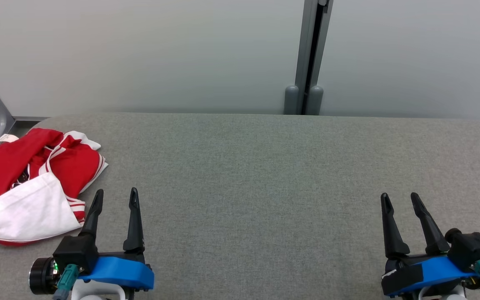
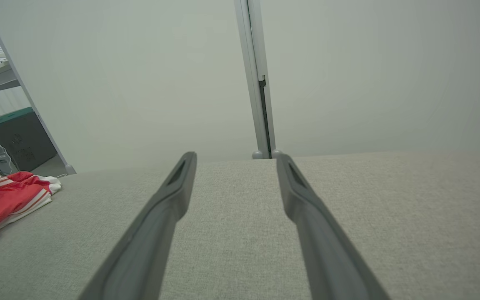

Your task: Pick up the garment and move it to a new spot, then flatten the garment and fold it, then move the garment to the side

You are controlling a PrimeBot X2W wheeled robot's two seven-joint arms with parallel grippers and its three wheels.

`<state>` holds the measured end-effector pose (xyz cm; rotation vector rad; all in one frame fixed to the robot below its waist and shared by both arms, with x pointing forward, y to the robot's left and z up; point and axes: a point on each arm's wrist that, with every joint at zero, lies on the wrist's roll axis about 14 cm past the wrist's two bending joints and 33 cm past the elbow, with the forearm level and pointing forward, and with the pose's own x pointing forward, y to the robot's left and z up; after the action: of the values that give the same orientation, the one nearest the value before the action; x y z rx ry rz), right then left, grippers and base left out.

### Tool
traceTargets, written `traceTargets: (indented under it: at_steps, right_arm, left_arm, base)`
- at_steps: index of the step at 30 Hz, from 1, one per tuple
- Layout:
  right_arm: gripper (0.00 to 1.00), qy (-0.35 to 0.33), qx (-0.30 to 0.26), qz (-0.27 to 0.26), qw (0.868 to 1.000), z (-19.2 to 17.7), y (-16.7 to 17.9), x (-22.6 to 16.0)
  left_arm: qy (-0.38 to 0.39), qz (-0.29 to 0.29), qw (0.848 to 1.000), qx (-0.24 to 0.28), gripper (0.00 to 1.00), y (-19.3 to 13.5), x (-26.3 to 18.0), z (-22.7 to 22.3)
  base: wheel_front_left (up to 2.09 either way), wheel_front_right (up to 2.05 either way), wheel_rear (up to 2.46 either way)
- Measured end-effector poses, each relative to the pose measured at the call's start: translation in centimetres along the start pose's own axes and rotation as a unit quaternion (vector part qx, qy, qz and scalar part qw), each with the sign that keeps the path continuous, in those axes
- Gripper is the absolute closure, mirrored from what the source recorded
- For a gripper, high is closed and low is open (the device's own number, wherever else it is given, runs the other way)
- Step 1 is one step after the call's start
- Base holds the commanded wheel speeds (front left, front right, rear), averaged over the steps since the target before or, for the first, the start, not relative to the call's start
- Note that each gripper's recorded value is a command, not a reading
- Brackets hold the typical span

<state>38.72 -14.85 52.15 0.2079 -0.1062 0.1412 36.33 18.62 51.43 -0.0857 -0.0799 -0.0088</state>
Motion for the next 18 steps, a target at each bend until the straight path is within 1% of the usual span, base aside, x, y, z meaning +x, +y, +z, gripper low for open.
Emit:
traceTargets:
  at_steps: [5, 13, 18]
  right_arm:
    - [0.0, 0.004, -0.014, 0.004, 1.0, -0.1, 0.1, -0.1]
    - [0.0, 0.015, -0.014, -0.013, 1.0, -0.4, -1.0, -0.2]
    - [0.0, 0.018, -0.014, -0.015, 1.0, -0.5, -1.2, -0.3]
  left_arm:
    - [0.007, 0.0, 1.0, 0.009, 0.0, -0.1, 0.0, -0.1]
    - [0.021, 0.007, 1.0, -0.001, 0.0, 0.2, 0.1, -0.3]
    - [0.026, 0.01, 1.0, -0.002, 0.0, 0.3, 0.0, -0.4]
  base:
    - [0.0, 0.0, 0.0]
    - [0.0, 0.0, 0.0]
    - [0.0, 0.0, 0.0]
